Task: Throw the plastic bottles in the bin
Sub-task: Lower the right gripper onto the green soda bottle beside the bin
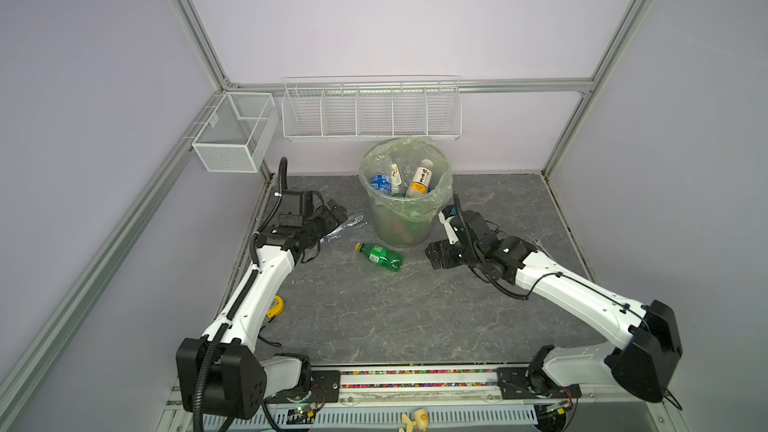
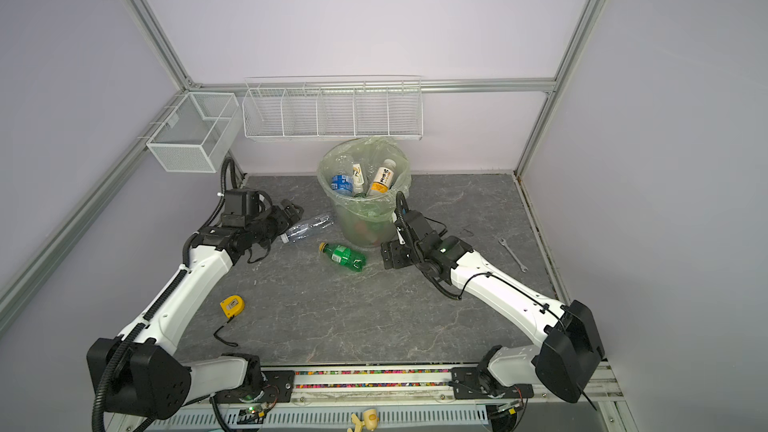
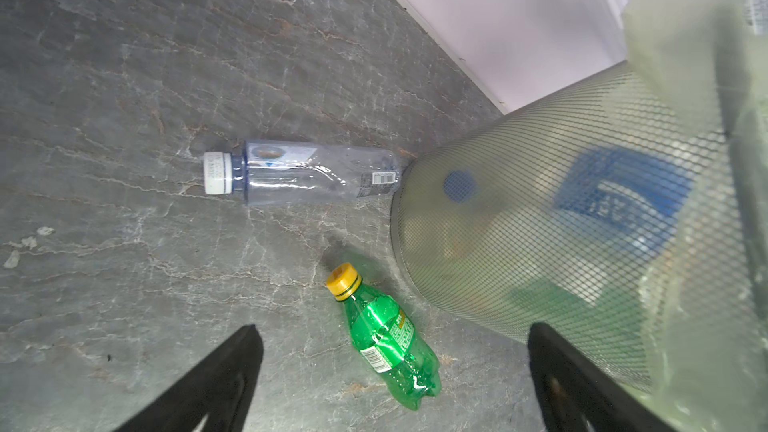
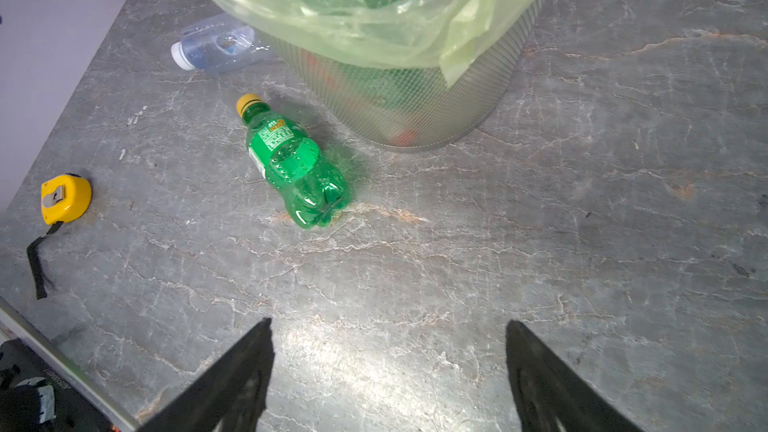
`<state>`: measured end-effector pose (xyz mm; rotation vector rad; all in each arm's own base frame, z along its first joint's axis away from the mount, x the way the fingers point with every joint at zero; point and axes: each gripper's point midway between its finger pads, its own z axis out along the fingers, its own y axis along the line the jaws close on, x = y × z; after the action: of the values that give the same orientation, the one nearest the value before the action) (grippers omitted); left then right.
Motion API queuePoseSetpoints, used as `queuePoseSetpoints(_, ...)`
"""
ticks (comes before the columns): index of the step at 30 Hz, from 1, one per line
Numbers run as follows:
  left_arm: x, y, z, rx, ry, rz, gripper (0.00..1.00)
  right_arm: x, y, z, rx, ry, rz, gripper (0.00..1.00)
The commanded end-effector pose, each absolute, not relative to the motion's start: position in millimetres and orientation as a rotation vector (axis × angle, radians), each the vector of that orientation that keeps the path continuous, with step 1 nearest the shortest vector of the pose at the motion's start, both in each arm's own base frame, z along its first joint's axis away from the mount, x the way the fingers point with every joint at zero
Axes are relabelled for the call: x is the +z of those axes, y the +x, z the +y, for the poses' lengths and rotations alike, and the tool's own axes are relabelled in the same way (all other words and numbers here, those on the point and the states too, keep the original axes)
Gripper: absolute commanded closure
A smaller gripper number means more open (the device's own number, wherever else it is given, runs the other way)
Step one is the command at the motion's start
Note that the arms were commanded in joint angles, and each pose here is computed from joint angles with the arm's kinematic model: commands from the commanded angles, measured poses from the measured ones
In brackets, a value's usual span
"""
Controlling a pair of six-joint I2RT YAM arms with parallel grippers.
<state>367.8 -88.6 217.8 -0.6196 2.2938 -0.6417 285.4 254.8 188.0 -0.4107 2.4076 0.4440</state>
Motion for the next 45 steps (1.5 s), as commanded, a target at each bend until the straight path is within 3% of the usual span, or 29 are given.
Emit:
queuePoseSetpoints(1,206.0,369.0,-85.2,-0.665,-0.665,2.310,0.01,178.1,285.8,264.8,0.436,-0.450,2.407,0.12)
queuePoseSetpoints(24,152.7,353.4,-43.8,-0.513,-0.851,2.378,0.01,138.9,289.1,342.3,0.531,-0.692,2.418,0.12)
queuePoseSetpoints(45,149.5,338.0,-26.8,-0.482,-0.886,2.353,0.01,91.7,308.5,396.6,0.378,-1.082,2.313,0.12)
